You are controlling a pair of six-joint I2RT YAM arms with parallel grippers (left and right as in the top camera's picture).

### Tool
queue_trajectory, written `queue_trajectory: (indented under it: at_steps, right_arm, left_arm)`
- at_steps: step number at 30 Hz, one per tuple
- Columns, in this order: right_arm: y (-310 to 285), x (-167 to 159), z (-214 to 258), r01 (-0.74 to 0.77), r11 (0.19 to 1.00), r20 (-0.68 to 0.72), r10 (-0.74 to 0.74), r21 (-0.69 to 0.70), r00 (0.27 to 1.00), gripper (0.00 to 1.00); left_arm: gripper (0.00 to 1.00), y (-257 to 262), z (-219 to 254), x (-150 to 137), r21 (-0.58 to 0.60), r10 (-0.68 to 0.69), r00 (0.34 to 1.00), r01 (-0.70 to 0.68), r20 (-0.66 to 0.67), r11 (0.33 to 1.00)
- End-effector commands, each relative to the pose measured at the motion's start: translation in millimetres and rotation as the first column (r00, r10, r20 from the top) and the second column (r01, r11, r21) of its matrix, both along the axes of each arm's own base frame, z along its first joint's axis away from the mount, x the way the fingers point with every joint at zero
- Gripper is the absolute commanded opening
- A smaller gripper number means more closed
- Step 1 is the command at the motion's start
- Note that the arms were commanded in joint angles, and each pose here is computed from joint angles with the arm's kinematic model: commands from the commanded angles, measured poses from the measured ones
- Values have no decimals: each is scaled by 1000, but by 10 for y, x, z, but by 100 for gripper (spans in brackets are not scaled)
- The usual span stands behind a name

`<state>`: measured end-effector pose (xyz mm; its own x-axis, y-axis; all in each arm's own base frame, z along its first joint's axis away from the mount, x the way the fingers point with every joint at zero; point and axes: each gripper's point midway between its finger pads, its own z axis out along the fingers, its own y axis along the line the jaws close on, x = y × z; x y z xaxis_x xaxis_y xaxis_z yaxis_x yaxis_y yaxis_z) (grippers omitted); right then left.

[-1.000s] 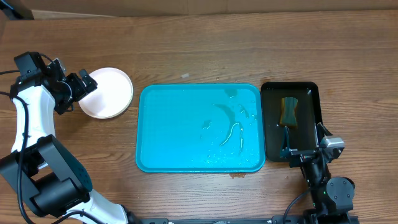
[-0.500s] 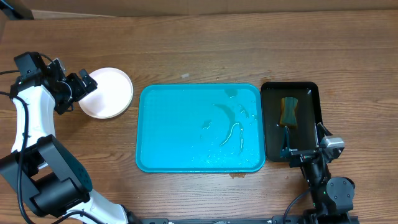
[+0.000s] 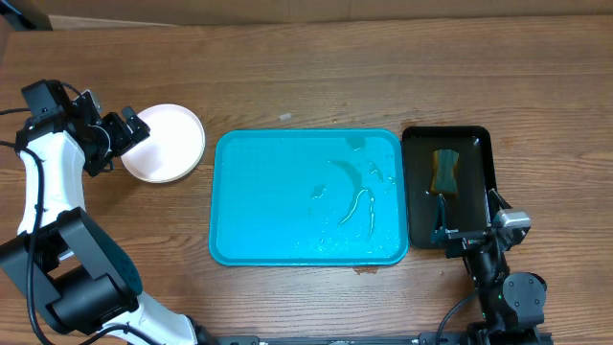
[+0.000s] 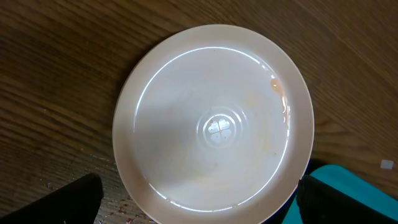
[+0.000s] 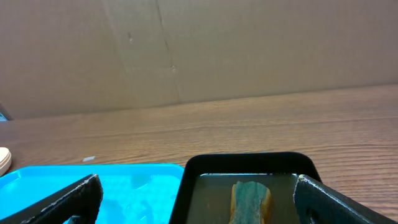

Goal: Clean dirty plates on tray and stack at the side

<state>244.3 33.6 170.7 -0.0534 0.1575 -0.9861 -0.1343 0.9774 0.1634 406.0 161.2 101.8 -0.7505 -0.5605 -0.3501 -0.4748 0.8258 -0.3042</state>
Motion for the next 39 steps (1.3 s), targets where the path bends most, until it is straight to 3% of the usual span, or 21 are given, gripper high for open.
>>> queue_trajectory:
  at_steps: [1, 12, 18, 22, 33, 39]
  right_arm:
    - [2, -1, -12, -2, 1000, 6, 2, 5, 1000, 100]
    - [2, -1, -12, -2, 1000, 6, 2, 5, 1000, 100]
    - [2, -1, -12, -2, 1000, 6, 2, 5, 1000, 100]
    - [2, -1, -12, -2, 1000, 6, 2, 5, 1000, 100]
    - [2, -1, -12, -2, 1000, 6, 2, 5, 1000, 100]
    - [2, -1, -12, -2, 1000, 6, 2, 5, 1000, 100]
  left_arm:
    - [100, -15, 37, 23, 14, -19, 1000, 19, 8, 1000]
    - [100, -148, 183, 69, 46, -51, 998, 50, 32, 998]
    - [100, -670, 800, 163, 136, -174, 973, 153, 155, 979]
    - [100, -1213, 1327, 124, 191, -296, 917, 250, 267, 949]
    - [100, -1784, 2508, -450, 314, -418, 746, 288, 518, 905]
    - [100, -1804, 2585, -814, 332, -419, 717, 270, 557, 904]
